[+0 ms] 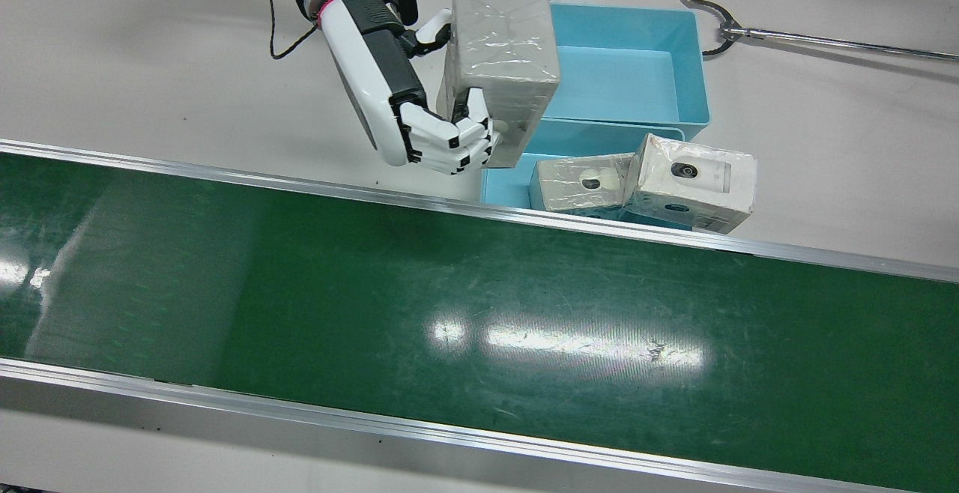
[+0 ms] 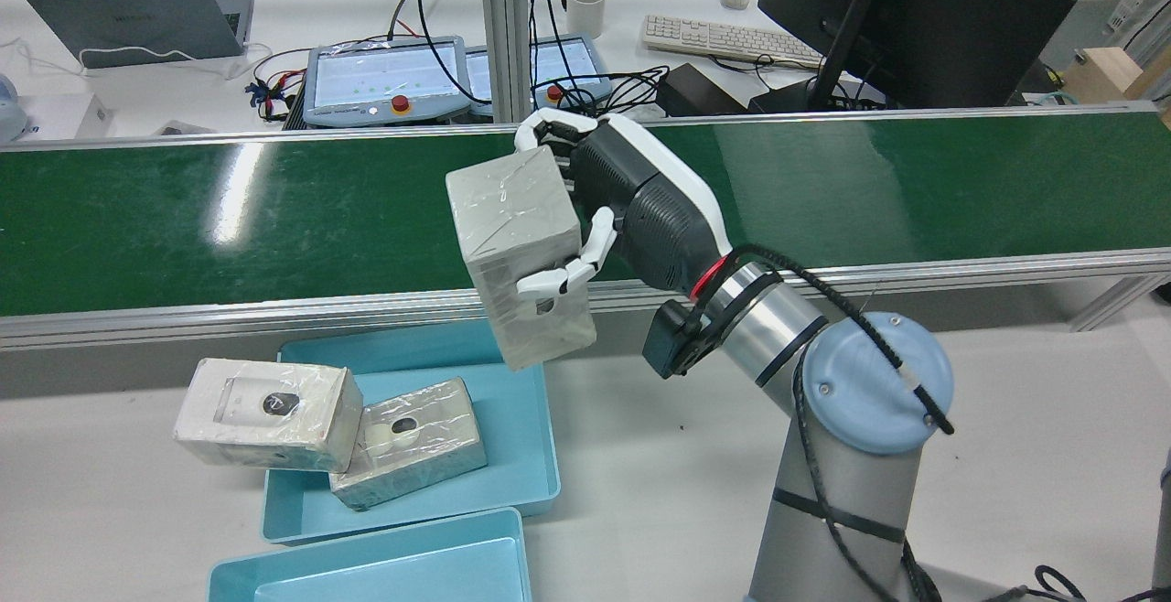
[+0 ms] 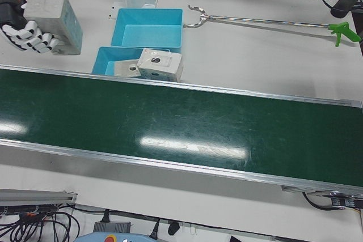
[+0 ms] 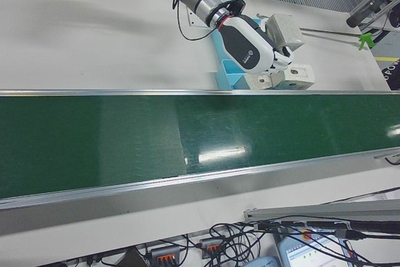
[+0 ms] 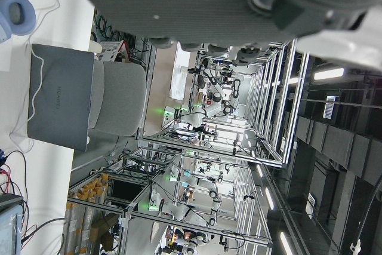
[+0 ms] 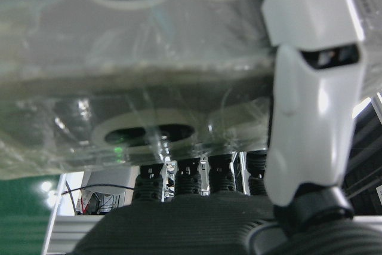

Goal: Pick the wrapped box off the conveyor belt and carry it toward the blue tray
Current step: 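Lift the box off the belt and carry it toward the blue tray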

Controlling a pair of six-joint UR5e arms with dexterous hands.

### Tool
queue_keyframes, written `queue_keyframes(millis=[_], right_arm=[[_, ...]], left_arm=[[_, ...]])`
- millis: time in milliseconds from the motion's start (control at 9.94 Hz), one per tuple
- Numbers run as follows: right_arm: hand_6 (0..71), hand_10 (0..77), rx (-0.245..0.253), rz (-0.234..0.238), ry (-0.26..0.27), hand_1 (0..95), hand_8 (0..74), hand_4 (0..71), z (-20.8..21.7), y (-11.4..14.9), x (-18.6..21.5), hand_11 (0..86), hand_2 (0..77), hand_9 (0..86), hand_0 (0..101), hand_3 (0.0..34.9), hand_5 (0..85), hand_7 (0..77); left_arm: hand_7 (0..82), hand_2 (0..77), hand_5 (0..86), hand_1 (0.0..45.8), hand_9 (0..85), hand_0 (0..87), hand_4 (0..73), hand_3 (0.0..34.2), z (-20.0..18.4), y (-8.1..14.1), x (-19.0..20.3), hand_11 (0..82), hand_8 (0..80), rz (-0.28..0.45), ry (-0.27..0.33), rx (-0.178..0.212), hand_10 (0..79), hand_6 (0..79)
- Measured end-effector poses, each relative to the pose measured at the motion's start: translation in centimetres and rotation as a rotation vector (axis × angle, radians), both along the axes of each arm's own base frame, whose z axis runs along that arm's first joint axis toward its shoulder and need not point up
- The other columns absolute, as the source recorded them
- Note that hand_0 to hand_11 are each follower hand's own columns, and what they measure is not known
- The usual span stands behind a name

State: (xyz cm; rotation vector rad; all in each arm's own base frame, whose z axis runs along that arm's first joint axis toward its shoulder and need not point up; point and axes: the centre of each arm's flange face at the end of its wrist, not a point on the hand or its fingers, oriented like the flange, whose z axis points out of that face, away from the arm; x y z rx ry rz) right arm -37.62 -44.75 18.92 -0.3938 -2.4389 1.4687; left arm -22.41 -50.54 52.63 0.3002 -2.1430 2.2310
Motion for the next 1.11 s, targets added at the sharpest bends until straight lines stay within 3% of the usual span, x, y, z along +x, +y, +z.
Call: queue_keyframes(millis=[101, 201, 402, 503, 704, 805, 905, 1006, 1107], right_arm=[[34.4, 44.2, -0.003, -0.012, 0.022, 0.0, 47.5, 30.5, 0.2, 1.6, -2.6, 45.3, 36.0, 60.0, 50, 1.8, 66.0, 69.8], [36.5, 49.1, -0.009, -0.024, 0.047, 0.0, 49.1, 30.5, 0.9, 2.4, -5.1, 51.8, 37.6, 65.4, 49, 1.5, 66.0, 69.8], [38.7, 49.6, -0.014, -0.041, 0.069, 0.0, 50.7, 30.5, 2.5, 2.7, -8.0, 56.7, 37.6, 70.4, 48, 1.3, 66.0, 69.3], [40.9, 49.6, -0.014, -0.049, 0.071, 0.0, 54.5, 29.5, 2.8, 2.8, -8.8, 67.6, 37.6, 69.8, 48, 0.5, 69.8, 69.3], [40.9, 48.0, -0.010, -0.072, 0.073, 0.0, 52.9, 29.5, 2.9, 3.5, -10.0, 65.4, 37.6, 68.7, 48, 0.5, 68.7, 68.2], [25.6, 25.6, -0.004, -0.085, 0.073, 8.2, 32.7, 20.7, 2.8, 3.8, -10.3, 45.3, 25.6, 42.0, 53, 4.1, 50.2, 46.9], [25.6, 25.6, 0.002, -0.098, 0.071, 8.2, 32.7, 20.7, 2.6, 4.1, -10.5, 45.3, 25.6, 42.0, 53, 4.1, 50.2, 46.9], [12.0, 1.6, 0.008, -0.111, 0.066, 22.4, 12.5, 8.7, 2.4, 4.2, -10.6, 28.9, 14.2, 24.5, 46, 11.0, 30.0, 36.0], [2.2, 1.6, 0.012, -0.126, 0.060, 22.4, 12.5, 8.7, 2.2, 4.4, -10.6, 28.9, 14.2, 24.5, 46, 11.0, 30.0, 27.8]], left_arm=[[0.0, 0.5, 1.1, 0.0, 0.0, 0.0, 0.0, 0.0, 0.0, 0.0, 0.0, 0.0, 0.0, 0.000, 0.000, 0.000, 0.5, 0.0], [0.0, 0.5, 1.1, 0.0, 0.0, 0.0, 0.0, 0.0, 0.0, 0.0, 0.0, 0.0, 0.0, 0.000, 0.000, 0.000, 0.0, 0.0], [0.5, 0.5, 1.1, 0.0, 0.0, 0.0, 0.0, 0.0, 0.0, 0.0, 0.0, 0.0, 0.0, 0.000, 0.000, 0.000, 0.5, 0.0], [0.0, 0.5, 1.1, 0.0, 0.0, 0.0, 0.0, 0.0, 0.0, 0.0, 0.0, 0.0, 0.0, 0.000, 0.000, 0.000, 0.5, 0.0], [0.0, 0.5, 1.1, 0.0, 0.0, 0.0, 0.0, 0.0, 0.0, 0.0, 0.0, 0.0, 0.0, 0.000, 0.000, 0.000, 0.0, 0.0], [0.5, 1.1, 1.1, 0.0, 0.0, 0.0, 0.0, 0.0, 0.0, 0.0, 0.0, 0.0, 0.0, 0.000, 0.000, 0.000, 0.5, 0.0], [0.0, 0.5, 1.1, 0.0, 0.0, 0.0, 0.0, 0.0, 0.0, 0.0, 0.0, 0.0, 0.0, 0.000, 0.000, 0.000, 0.5, 0.0], [0.0, 0.5, 1.1, 0.0, 0.0, 0.0, 0.0, 0.0, 0.0, 0.0, 0.0, 0.0, 0.0, 0.000, 0.000, 0.000, 0.5, 0.0], [0.0, 1.1, 1.1, 0.0, 0.0, 0.0, 0.0, 0.0, 0.0, 0.0, 0.0, 0.0, 0.0, 0.000, 0.000, 0.000, 0.5, 0.0]])
